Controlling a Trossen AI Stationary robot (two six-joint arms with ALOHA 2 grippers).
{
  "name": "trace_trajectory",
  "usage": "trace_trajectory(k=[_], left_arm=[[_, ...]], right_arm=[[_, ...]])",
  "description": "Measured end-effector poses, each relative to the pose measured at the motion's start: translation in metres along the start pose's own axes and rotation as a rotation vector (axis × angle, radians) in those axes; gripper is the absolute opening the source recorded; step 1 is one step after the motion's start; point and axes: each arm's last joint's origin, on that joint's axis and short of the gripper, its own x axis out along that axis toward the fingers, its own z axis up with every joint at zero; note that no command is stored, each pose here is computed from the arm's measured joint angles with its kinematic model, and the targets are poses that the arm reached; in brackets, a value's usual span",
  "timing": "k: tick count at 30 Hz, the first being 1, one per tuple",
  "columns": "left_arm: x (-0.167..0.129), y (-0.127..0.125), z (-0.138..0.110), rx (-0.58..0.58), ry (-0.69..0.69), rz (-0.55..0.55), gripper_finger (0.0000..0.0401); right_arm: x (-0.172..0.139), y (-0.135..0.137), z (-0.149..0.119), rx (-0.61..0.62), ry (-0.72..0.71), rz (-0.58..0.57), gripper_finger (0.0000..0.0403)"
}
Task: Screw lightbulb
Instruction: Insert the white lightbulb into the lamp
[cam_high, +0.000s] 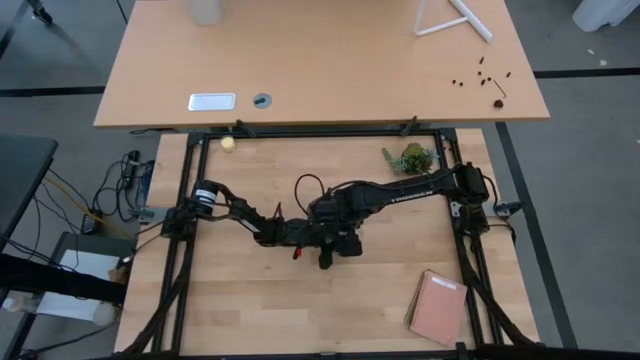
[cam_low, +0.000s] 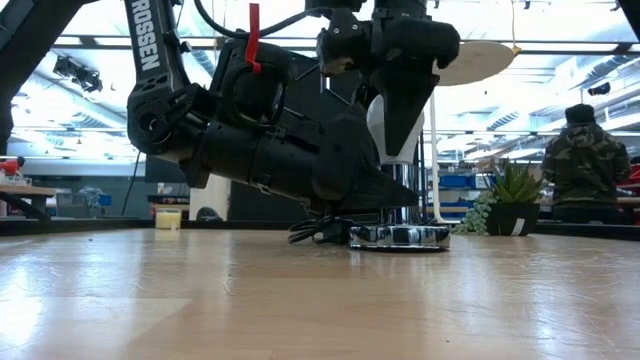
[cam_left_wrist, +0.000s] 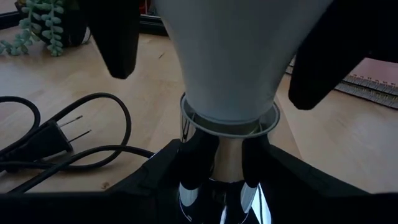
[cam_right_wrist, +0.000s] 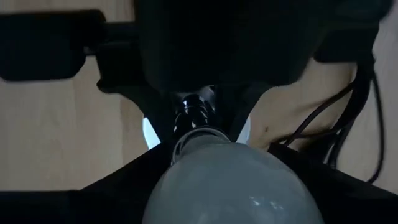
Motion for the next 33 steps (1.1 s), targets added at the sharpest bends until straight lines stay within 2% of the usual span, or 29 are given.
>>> trace_trajectory(k=[3, 11, 18, 21, 23, 27, 33], left_arm=[[0.0, 0.0001, -0.0002, 0.001, 0.002, 0.001, 0.0191], [-0.0001, 0.0001, -0.0001, -0.015, 0.001, 0.002, 0.0191], [-0.0002, -0.0001, 0.0003, -0.024, -0.001, 0.003, 0.0191], [-0.0002, -0.0001, 0.0003, -0.024, -0.001, 0.003, 0.0191], [-0.0002, 0.0, 0.0003, -0.024, -0.002, 0.007, 0.0191], [-0.0002, 0.0002, 0.0003, -0.024, -0.002, 0.011, 0.0191], [-0.0002, 0.0002, -0.0001, -0.022, 0.001, 0.011, 0.0191]], right_arm=[[0.0004, 0.0008, -0.0015, 0.094, 0.016, 0.018, 0.0281], [0.0008, 0.0007, 0.0008, 0.376, -0.005, 0.023, 0.0254], [0.0012, 0.0001, 0.0019, 0.682, -0.021, 0.005, 0.0276], [0.0012, 0.0006, 0.0022, 0.747, -0.026, 0.001, 0.0274], [0.0012, 0.001, 0.0023, 0.725, -0.027, 0.001, 0.0271], [0.0003, 0.0008, 0.0016, 0.59, -0.024, -0.001, 0.0276], [-0.0063, 0.0027, 0.0042, 0.252, -0.046, -0.002, 0.0316]])
